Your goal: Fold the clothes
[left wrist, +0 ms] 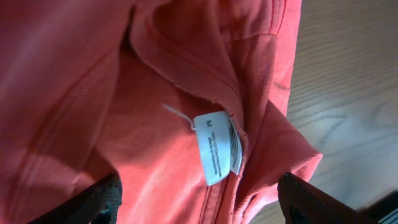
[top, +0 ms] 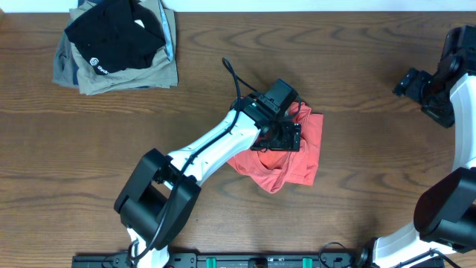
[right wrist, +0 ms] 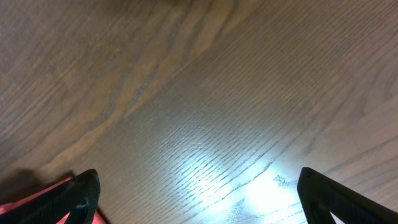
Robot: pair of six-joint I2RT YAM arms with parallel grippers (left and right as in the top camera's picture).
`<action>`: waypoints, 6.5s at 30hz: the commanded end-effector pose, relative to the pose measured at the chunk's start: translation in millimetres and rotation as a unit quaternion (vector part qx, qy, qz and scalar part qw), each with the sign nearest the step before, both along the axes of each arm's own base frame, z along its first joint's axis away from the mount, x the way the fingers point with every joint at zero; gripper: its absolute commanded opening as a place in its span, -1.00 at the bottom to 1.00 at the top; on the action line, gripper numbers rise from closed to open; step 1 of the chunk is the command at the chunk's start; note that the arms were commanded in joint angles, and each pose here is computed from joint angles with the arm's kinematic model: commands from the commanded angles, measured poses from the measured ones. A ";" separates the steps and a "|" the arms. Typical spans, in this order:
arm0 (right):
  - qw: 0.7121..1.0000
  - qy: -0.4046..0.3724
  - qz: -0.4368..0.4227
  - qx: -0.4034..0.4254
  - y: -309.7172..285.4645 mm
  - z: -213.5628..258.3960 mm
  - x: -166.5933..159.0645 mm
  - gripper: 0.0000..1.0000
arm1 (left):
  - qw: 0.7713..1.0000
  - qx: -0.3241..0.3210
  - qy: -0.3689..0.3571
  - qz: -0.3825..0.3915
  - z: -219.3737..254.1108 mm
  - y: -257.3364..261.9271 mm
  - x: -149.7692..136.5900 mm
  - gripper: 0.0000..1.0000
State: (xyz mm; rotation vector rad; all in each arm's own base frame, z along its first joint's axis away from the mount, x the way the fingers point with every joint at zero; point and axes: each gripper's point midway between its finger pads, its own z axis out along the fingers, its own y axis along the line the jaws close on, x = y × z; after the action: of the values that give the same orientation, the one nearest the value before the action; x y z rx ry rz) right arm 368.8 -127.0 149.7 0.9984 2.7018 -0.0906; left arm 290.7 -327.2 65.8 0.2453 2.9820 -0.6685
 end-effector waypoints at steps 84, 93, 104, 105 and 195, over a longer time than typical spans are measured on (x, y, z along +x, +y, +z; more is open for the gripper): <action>1.000 -0.002 0.007 -0.007 -0.7 3.5 1.7 0.99 | 0.984 0.002 -0.179 -0.017 72.9 -21.5 18.9 0.18; 1.000 -0.002 0.007 -0.007 -0.7 3.5 1.7 0.99 | 0.993 -0.008 -0.119 0.017 33.7 -17.4 37.1 -0.18; 1.000 -0.002 0.007 -0.007 -0.7 3.5 1.7 0.99 | 0.996 -0.065 -0.048 -0.039 -23.4 -67.2 14.0 -0.63; 1.000 -0.002 0.007 -0.007 -0.7 3.5 1.7 0.98 | 0.996 -0.066 -0.047 -0.044 -27.1 -70.8 11.8 -0.63; 1.000 -0.002 0.007 -0.007 -0.7 3.5 1.7 0.99 | 0.937 -0.135 -0.127 -0.297 -3.6 -164.5 -111.2 -0.51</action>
State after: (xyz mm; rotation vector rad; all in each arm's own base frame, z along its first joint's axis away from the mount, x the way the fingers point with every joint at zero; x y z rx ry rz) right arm 368.8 -127.1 149.7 0.9985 2.7017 -0.0917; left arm 200.7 -486.5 59.3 0.9311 2.5978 -0.9721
